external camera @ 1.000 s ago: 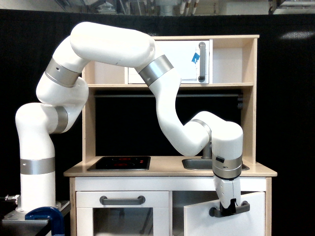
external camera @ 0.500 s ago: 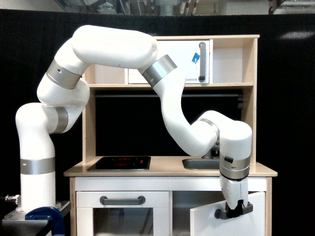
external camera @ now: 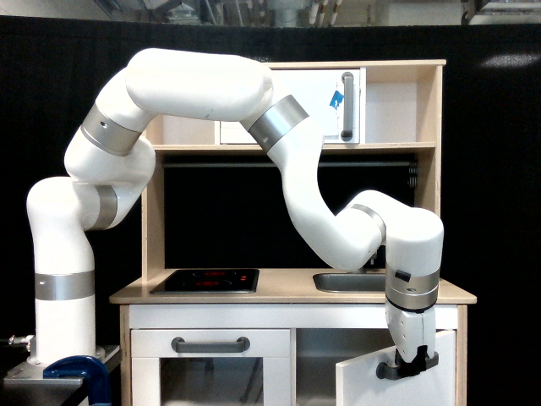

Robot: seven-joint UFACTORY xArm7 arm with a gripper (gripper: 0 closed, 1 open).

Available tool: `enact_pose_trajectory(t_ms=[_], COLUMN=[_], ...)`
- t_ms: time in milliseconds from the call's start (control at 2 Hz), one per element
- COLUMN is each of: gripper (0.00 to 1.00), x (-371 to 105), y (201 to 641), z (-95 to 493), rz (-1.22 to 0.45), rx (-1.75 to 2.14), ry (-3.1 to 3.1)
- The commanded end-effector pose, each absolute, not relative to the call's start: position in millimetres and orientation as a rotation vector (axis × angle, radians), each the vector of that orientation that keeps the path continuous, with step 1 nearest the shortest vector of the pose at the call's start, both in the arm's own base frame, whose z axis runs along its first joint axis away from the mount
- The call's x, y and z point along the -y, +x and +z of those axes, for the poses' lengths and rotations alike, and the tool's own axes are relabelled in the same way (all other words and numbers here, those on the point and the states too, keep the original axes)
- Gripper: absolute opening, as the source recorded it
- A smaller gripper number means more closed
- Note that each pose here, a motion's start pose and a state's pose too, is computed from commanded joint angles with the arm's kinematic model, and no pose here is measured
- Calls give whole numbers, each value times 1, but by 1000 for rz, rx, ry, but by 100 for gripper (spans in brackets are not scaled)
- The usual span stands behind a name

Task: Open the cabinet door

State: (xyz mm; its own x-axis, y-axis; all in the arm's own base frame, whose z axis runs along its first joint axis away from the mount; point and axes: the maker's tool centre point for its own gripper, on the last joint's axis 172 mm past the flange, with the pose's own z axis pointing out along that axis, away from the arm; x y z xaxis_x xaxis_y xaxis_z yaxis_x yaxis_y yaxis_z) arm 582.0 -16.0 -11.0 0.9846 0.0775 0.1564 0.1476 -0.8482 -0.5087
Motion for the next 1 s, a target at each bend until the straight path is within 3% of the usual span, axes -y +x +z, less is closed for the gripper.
enact_pose_trajectory(t_ms=[500,1000], gripper=[0,100], x=[16,17], y=[589,588], z=[-8,-9], rz=[-175,-175], rx=[158,158], ry=[-2586,-2586])
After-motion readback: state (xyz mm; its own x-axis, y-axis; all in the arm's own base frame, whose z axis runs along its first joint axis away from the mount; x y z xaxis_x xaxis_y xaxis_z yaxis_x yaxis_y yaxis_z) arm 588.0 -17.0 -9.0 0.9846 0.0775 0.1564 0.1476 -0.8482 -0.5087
